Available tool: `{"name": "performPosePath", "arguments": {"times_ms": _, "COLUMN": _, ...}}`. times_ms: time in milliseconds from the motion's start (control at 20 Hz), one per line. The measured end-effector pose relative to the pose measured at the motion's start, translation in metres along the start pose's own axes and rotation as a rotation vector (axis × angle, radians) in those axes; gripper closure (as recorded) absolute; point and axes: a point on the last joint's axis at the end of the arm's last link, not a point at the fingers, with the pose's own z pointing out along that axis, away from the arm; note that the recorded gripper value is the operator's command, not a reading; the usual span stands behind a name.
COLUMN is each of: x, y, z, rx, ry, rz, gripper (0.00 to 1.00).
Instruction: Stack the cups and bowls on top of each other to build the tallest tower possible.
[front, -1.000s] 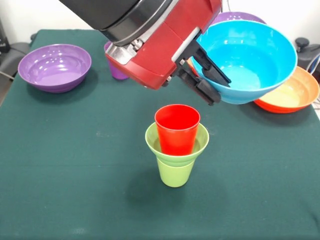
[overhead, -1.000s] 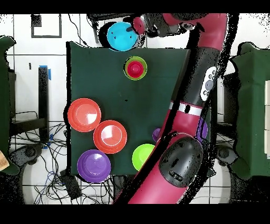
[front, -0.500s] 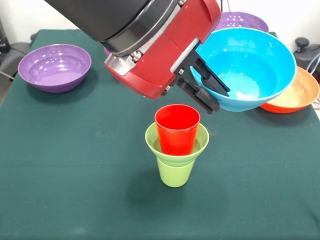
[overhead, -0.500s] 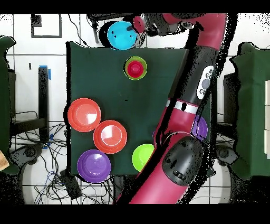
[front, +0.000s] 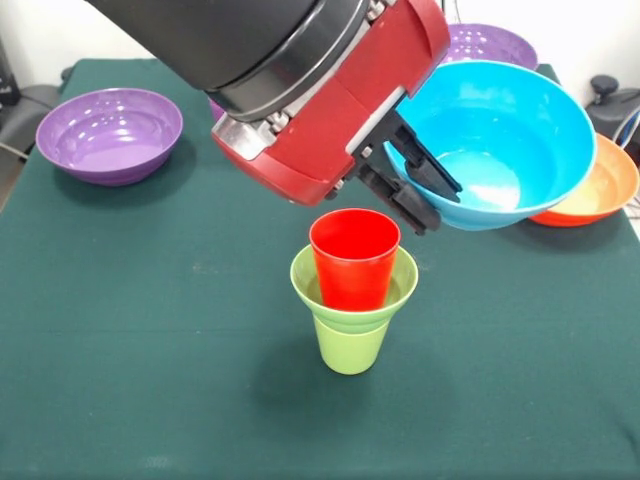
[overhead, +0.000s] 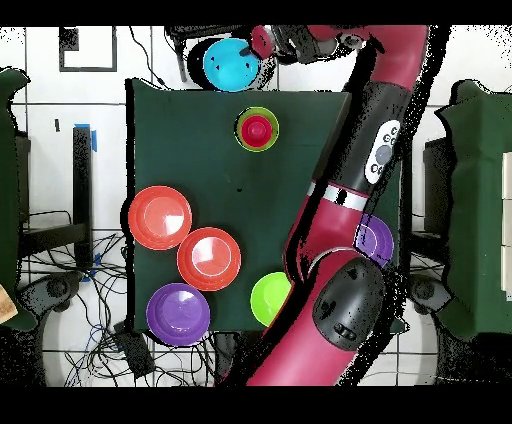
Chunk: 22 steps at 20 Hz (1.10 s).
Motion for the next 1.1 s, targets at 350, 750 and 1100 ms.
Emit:
{"name": "performPosePath", "arguments": {"times_ms": 350, "x": -0.004, "y": 0.006, "z": -0.003, "rx": -0.002, "ry": 0.026, "rz": -0.043, "gripper": 1.00}}
{"name": "performPosePath", "arguments": {"times_ms": 750, "x": -0.011, "y": 0.010, "z": -0.009, "rx": 0.008, "ry": 0.036, "rz": -0.142, "gripper": 1.00}}
{"name": "performPosePath", "arguments": {"times_ms": 1100, "x": -0.015, "y": 0.011, "z": -0.016, "rx": 0.011, "ry": 0.041, "rz": -0.192, "gripper": 1.00}}
